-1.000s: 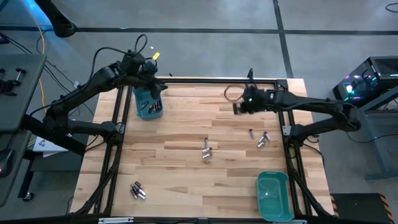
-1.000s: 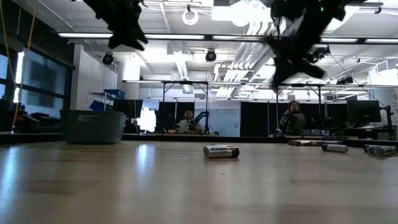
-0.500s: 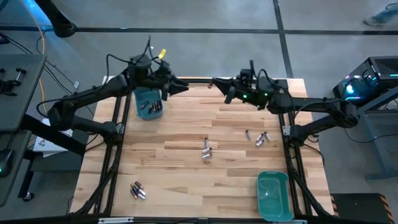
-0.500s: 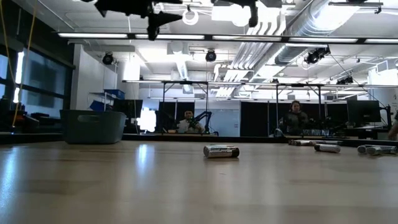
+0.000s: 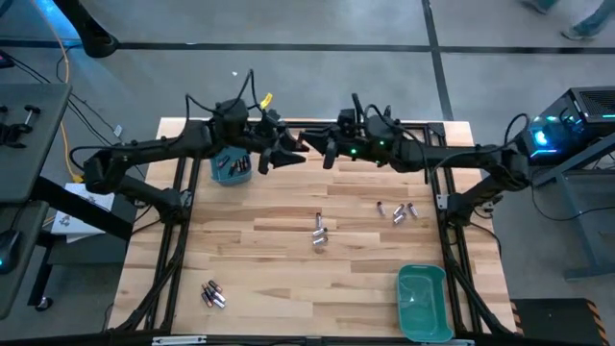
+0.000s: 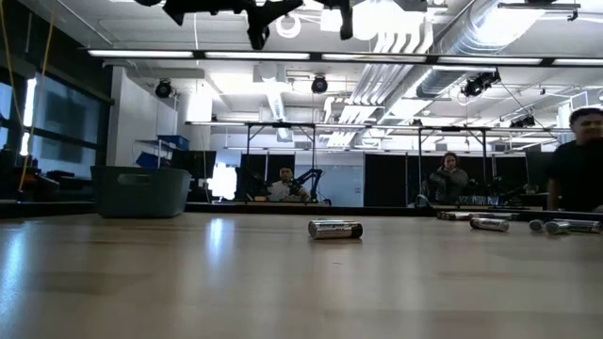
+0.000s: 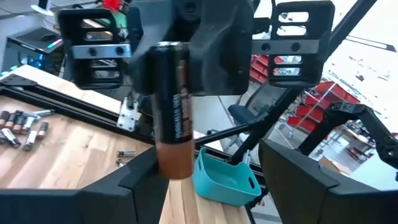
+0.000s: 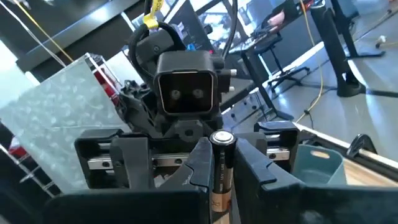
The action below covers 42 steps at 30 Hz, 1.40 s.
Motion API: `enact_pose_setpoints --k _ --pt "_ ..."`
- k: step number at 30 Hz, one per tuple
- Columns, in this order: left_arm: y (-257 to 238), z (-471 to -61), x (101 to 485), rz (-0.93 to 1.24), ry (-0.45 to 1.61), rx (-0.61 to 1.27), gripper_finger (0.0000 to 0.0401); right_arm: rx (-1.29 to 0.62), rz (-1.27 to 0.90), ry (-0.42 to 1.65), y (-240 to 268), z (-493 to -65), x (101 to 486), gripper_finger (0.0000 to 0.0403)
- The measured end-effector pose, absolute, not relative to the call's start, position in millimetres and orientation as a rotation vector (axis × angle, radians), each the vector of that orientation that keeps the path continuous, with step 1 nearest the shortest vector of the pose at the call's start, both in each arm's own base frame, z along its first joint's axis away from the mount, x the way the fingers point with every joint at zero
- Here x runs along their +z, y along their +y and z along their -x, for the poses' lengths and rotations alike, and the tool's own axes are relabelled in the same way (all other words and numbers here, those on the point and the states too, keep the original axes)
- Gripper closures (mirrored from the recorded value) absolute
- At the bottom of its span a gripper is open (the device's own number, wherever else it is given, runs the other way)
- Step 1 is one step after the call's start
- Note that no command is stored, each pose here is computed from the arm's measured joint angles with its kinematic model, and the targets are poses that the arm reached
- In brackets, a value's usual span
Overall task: Sort batteries
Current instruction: Put the black battery into the blue bin
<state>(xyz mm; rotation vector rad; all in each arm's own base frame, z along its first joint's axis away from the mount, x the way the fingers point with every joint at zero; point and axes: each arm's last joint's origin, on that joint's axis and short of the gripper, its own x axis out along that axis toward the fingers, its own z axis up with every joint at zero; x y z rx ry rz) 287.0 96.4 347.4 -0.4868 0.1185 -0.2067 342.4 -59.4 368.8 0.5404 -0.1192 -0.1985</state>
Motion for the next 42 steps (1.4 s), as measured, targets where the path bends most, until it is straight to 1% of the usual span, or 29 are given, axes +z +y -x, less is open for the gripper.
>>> enact_pose_setpoints --k 5,14,16,19,22,25,28,32,35,40,42 --pt "96 -287 347 0.489 0.122 -0.206 0.0220 -0.198 -0.563 -0.113 -59 -342 367 0.0385" --pt "97 -287 346 0.492 0.127 -0.200 0.0347 -0.179 -0.566 -0.102 -58 -342 367 0.0384" --pt "97 -287 346 0.488 0.129 -0.202 0.0369 -0.168 -0.576 -0.092 -58 -342 366 0.0381" --pt "96 -286 346 0.482 0.131 -0.202 0.0370 -0.151 -0.596 -0.076 -58 -342 365 0.0369" --pt "96 -286 346 0.484 0.130 -0.199 0.0370 -0.133 -0.602 -0.060 -57 -342 364 0.0347" --pt "96 -285 346 0.490 0.141 -0.180 0.0370 -0.134 -0.623 -0.049 -58 -342 363 0.0317" --pt "96 -281 342 0.492 0.193 -0.104 0.0370 -0.151 -0.629 -0.032 -62 -341 360 0.0283" --pt "97 -265 337 0.451 0.302 0.090 0.0370 -0.175 -0.647 -0.071 -71 -329 371 0.0249" --pt "101 -241 336 0.449 0.410 0.254 0.0370 -0.196 -0.647 -0.069 -76 -324 374 0.0240" --pt "116 -195 308 0.539 0.791 0.576 0.0370 -0.199 -0.625 -0.073 -77 -322 375 0.0238" --pt "124 -179 296 0.595 0.949 0.670 0.0370 -0.210 -0.623 -0.061 -77 -324 373 0.0238"
